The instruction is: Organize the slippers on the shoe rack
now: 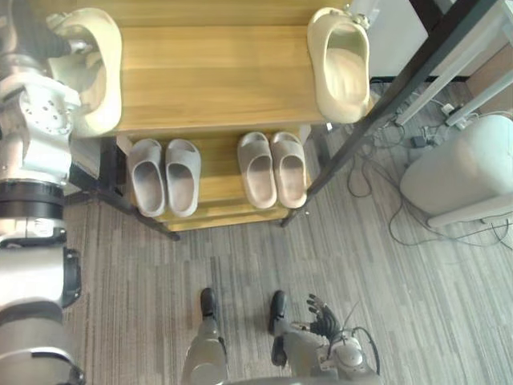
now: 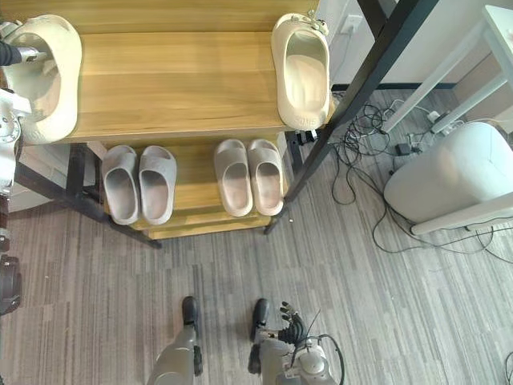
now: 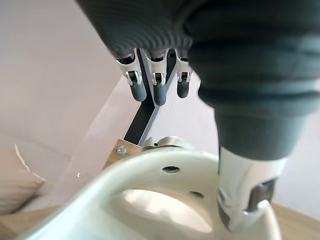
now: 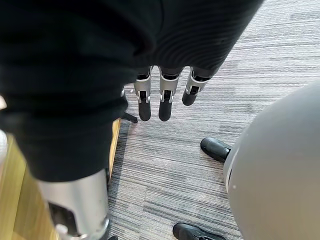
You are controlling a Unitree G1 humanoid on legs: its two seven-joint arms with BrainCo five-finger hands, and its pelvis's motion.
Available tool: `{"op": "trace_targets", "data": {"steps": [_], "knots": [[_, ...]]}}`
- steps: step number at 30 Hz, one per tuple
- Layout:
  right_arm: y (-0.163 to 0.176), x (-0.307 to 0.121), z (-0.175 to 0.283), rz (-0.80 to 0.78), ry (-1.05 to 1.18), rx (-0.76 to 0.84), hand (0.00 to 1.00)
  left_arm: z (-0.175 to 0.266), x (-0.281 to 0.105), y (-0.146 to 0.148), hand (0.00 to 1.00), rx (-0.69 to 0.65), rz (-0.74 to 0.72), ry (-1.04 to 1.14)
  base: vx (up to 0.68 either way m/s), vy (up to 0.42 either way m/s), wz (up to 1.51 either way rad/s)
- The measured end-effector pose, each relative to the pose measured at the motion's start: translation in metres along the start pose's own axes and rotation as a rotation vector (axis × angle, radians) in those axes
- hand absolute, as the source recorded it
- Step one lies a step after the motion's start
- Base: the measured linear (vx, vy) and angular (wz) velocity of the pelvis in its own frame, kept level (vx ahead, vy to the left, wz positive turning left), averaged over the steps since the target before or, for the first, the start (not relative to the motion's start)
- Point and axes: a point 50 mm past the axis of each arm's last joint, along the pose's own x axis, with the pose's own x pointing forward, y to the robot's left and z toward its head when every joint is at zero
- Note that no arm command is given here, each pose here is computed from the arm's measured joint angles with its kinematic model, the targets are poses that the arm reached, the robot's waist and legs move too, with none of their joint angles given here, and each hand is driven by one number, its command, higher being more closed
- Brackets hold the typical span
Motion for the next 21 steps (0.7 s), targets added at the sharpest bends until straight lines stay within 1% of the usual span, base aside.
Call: {"op": "trace_targets", "data": {"steps": [10,13,18,21], "knots": [[0.000,0.001,0.005,-0.001,-0.024,0.003,0.00,-0.004,0.006,0.000,0.00,0.061,-0.028,0.027,-0.01,0.005,-0.02],[-0.001,0.001,0.005,-0.002,-0.024,0.007,0.00,-0.005,0.011,0.004,0.00,0.119,-0.041,0.014,-0.03,0.012,-0.05],[-0.001,0.001,0.006,0.000,-0.026,0.008,0.00,-0.003,0.016,0.006,0.00,0.143,-0.059,0.010,-0.01,0.002,-0.01],[-0.001,0.002,0.010,-0.001,-0.039,0.008,0.00,0.001,0.022,0.011,0.00,0.169,-0.065,-0.005,-0.01,0.005,-0.01]]}}
